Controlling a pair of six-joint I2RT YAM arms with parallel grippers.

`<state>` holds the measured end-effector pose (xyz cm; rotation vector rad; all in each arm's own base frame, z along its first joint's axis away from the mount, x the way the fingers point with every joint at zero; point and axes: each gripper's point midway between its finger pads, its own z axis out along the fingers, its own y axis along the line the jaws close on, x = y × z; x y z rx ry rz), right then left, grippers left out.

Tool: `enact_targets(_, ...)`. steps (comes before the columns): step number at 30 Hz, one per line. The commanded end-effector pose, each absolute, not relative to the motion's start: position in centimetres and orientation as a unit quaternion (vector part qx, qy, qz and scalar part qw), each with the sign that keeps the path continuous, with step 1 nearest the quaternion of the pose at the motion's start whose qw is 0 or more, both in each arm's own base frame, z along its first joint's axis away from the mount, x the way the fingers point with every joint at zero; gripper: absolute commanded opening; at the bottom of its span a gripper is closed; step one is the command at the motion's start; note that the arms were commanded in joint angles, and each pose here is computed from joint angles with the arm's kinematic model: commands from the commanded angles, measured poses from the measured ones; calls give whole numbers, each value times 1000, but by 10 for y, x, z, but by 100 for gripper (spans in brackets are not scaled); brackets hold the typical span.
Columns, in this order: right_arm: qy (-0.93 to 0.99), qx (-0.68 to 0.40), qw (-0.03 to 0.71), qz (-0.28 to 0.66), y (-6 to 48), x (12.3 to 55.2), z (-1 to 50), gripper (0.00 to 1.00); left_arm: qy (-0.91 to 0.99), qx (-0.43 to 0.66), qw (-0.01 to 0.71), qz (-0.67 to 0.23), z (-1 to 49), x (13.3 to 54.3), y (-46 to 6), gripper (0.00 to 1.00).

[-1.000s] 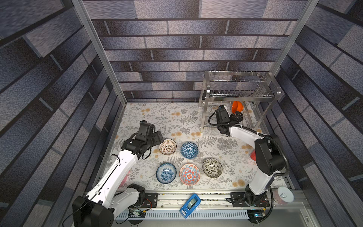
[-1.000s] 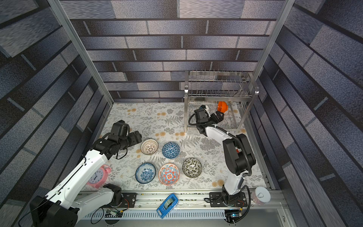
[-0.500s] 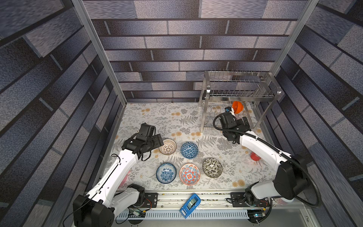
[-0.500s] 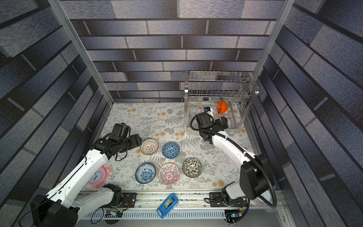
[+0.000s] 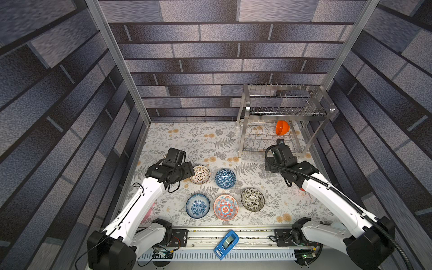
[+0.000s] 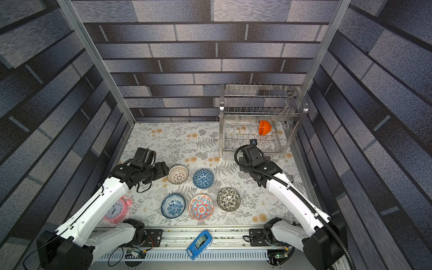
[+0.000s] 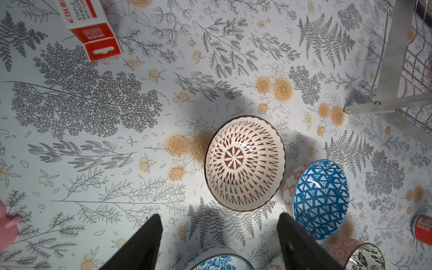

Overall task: Load bowls into a dish rack
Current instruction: Pick up the bowl from the center of the table.

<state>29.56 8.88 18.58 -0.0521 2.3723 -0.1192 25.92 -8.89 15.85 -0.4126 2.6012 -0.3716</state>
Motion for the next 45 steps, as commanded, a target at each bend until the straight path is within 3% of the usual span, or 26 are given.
enact_targets(1, 945, -6, 320, 61, 121, 272, 165, 99, 957, -157, 207, -127, 144, 250, -90, 80)
enact_targets(14, 923, 24, 280, 263, 180, 246, 173, 99, 967, -136, 192, -101, 115, 262, -92, 69)
enact_targets(18, 924, 26, 266, 275, 187, 247, 168, 99, 970, -128, 184, -94, 108, 269, -94, 65)
enact_targets(31, 923, 26, 249, 292, 205, 259, 167, 97, 973, -131, 172, -79, 86, 281, -93, 35)
enact_targets(45, 921, 18, 250, 299, 211, 256, 179, 96, 976, -133, 155, -68, 69, 284, -93, 23)
